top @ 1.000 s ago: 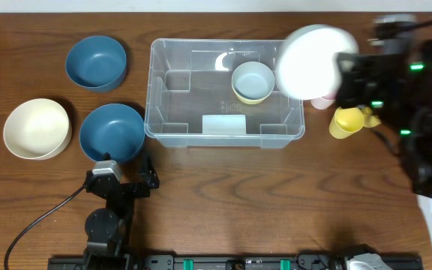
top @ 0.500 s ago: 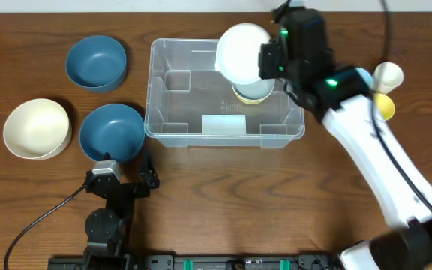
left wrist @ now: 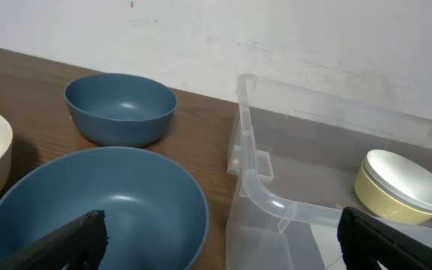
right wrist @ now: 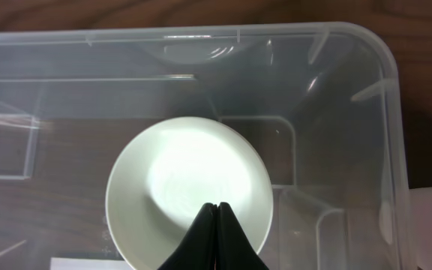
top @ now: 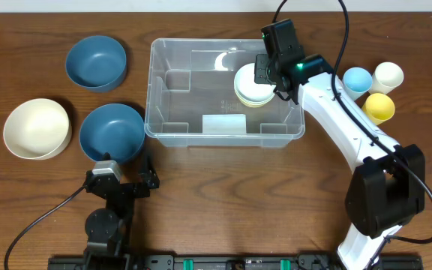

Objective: Pack container
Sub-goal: 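Lift the white bowl into the container onto the stacked bowls, then move the right gripper to the yellow cup and grasp its rim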

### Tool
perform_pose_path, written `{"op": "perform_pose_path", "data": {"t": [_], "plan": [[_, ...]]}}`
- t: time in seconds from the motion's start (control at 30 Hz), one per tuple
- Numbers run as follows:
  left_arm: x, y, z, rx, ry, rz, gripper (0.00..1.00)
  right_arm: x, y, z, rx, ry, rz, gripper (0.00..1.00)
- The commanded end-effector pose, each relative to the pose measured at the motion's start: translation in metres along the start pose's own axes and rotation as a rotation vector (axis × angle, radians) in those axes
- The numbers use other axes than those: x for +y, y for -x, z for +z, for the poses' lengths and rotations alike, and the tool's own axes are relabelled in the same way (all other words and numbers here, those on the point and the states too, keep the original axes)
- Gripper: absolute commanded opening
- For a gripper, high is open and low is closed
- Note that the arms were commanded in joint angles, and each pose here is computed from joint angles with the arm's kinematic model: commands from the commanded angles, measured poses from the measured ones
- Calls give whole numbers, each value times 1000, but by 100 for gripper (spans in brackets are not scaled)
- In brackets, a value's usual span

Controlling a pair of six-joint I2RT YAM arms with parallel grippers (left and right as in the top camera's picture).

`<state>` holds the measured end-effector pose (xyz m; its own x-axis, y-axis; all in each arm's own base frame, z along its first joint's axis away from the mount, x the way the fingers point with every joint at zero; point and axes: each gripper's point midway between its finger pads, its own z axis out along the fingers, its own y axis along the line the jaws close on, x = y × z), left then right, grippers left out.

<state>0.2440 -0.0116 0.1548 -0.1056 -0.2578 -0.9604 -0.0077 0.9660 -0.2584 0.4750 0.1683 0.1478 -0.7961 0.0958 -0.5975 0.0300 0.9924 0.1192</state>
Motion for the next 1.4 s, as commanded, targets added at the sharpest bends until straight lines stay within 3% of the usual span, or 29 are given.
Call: {"op": "perform_pose_path", "data": {"t": [0.0,0.27,0.5,0.67,0.8,1.03,1.37], "plan": [[9,-16,1,43,35,17,98,0,12,-8,-33,2,16,6],[9,-16,1,43,35,17,98,3,31,-66,-46,63,34,37],[9,-16,1,43,35,17,98,-42,54,-149,-124,36,108,58],[9,-16,1,43,35,17,98,-91,39,-184,-87,-43,183,72],[9,-16,1,43,35,17,98,-131,13,-193,10,-132,251,89],[9,-16,1,43,35,17,98,-213,-12,-200,96,-291,460,97],[9,-16,1,43,35,17,98,-301,-47,-185,180,-384,747,99]]}}
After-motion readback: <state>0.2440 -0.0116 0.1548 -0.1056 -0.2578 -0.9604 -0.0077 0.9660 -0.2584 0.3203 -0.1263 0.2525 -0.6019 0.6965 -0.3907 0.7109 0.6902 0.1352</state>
